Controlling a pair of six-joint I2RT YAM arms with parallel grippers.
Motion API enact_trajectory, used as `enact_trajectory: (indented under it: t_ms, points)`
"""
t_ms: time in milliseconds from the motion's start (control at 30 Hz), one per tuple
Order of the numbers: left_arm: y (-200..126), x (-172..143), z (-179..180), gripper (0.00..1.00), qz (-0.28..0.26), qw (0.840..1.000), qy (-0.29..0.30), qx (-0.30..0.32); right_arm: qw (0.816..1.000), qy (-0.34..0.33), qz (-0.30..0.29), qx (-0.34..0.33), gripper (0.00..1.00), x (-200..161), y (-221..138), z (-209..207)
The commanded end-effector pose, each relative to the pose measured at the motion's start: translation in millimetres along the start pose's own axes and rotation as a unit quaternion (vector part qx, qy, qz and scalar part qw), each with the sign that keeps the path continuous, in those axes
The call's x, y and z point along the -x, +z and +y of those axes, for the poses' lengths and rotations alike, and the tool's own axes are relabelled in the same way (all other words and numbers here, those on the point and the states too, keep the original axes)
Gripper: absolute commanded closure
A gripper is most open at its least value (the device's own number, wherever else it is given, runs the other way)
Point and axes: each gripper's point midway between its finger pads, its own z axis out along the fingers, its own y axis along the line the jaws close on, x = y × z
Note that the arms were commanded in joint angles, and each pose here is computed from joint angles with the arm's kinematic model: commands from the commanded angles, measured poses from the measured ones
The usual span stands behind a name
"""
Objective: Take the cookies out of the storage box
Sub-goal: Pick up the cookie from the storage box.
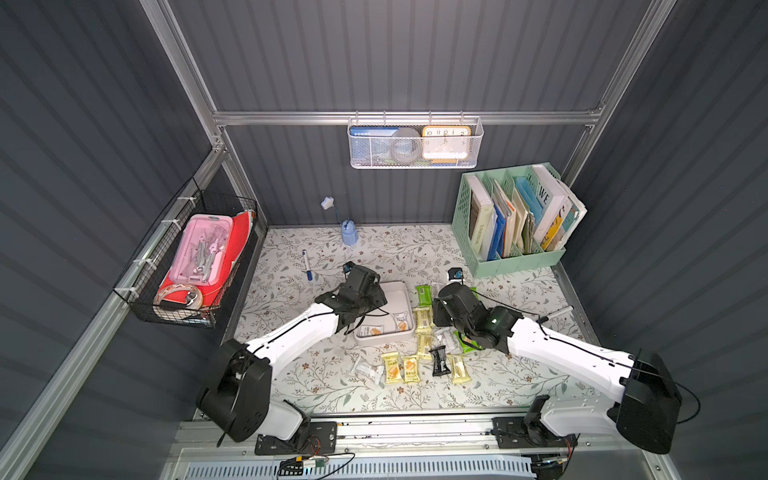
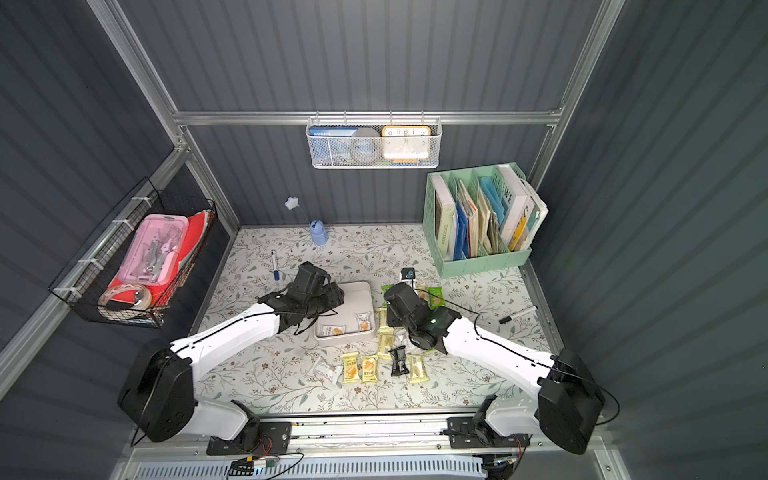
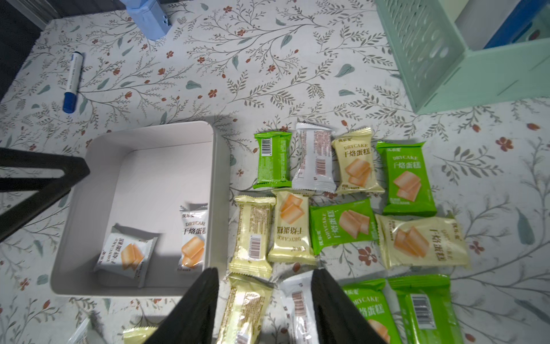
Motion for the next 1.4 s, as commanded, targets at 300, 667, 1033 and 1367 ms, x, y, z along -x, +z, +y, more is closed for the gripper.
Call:
enact_trajectory:
  t_ms: [300,667,1033,1367]
  points:
    - [2.9,-54.6,-12.2,0.39,0.172,0.980,0.095,-0.024,0.995,0.083,0.006,-0.060,0.45,8.4,-28.8,-31.5]
    - [31.3,-69.5,-21.8,0.35,0.216,0.973,0.075,-0.038,0.994,0.094,0.010,-0.049,0.45,23.3,-38.8,-40.0]
    - [56.1,-73.5,-25.7,0.49,0.225,0.972,0.063,-0.035,0.994,0.109,0.002,-0.032,0.46,24.3,-45.2,-53.1]
    - [73.3,-78.4,-22.7,0.64,0.237,0.970,0.055,-0.021,0.993,0.117,0.006,-0.024,0.47,22.7,-53.8,-54.8]
